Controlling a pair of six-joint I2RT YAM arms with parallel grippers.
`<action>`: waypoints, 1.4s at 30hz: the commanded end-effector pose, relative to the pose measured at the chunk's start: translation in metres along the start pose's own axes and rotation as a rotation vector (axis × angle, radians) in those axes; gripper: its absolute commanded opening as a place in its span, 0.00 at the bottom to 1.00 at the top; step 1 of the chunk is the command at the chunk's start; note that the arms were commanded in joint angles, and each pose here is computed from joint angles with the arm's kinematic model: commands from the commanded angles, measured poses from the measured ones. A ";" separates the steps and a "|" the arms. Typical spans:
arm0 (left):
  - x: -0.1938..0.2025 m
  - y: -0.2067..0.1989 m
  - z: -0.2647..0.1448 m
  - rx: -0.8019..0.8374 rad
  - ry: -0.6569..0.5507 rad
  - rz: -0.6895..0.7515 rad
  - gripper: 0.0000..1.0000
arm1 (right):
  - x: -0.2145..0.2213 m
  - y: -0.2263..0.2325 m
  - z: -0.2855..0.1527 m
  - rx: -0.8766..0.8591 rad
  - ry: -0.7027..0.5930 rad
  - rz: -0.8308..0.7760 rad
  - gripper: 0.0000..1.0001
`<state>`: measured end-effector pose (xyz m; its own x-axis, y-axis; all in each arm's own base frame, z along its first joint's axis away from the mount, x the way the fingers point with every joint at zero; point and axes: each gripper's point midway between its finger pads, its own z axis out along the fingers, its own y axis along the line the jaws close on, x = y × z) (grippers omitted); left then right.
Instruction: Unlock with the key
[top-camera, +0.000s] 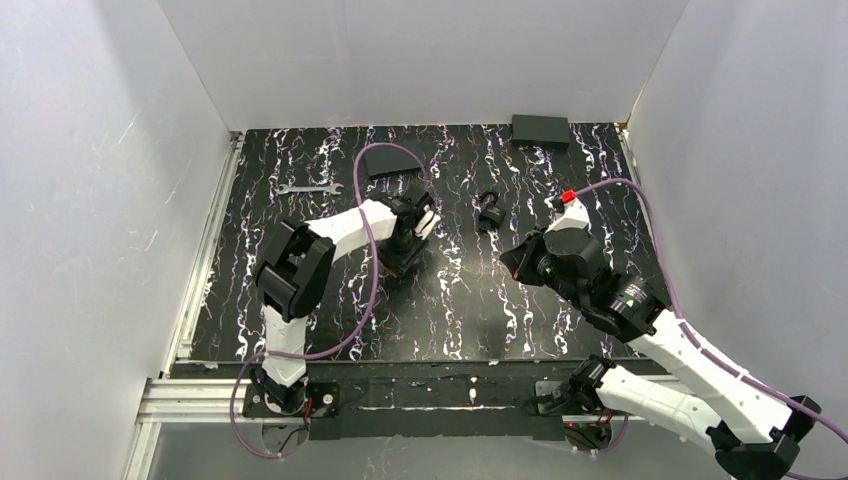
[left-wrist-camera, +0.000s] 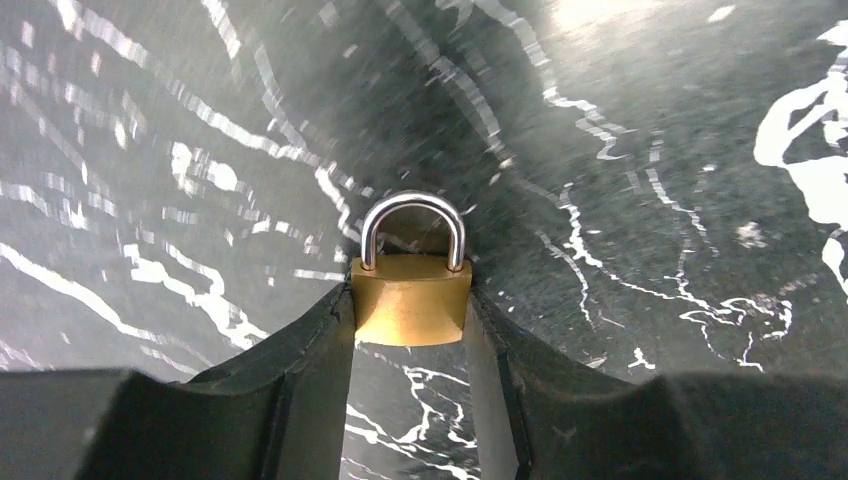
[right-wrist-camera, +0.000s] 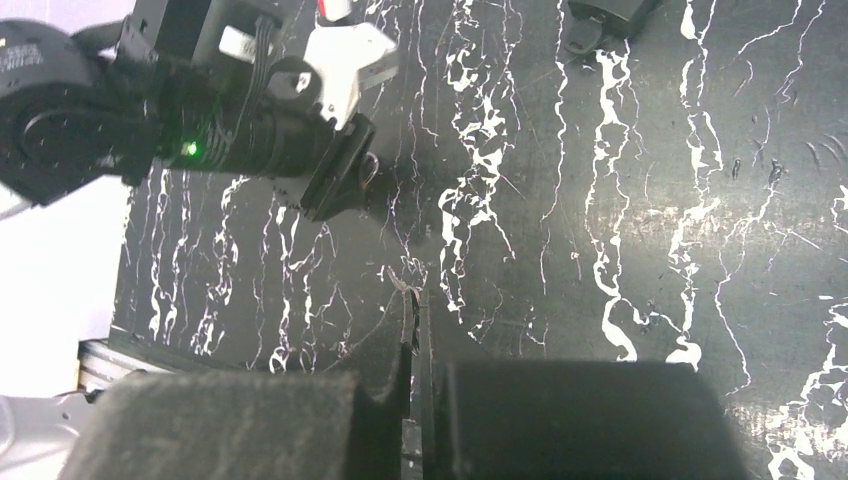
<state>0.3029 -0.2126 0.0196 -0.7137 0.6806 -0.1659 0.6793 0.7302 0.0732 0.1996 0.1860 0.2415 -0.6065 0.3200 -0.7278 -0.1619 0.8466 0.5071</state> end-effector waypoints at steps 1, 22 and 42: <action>0.009 0.015 -0.029 -0.159 -0.051 -0.374 0.00 | -0.015 0.001 0.004 0.010 -0.079 0.054 0.01; 0.060 -0.014 0.000 -0.192 0.122 -1.096 0.59 | -0.019 -0.013 -0.002 0.058 -0.127 0.115 0.01; 0.059 -0.001 -0.013 -0.023 -0.063 -0.717 0.74 | -0.030 -0.016 -0.014 0.077 -0.158 0.120 0.01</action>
<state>0.2547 -0.1779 0.0179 -0.9764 -0.0569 -0.2082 -0.0565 0.9984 -0.0077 0.2065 0.1634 0.2402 -0.5390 0.4303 -0.7241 -0.0390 0.8460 0.5318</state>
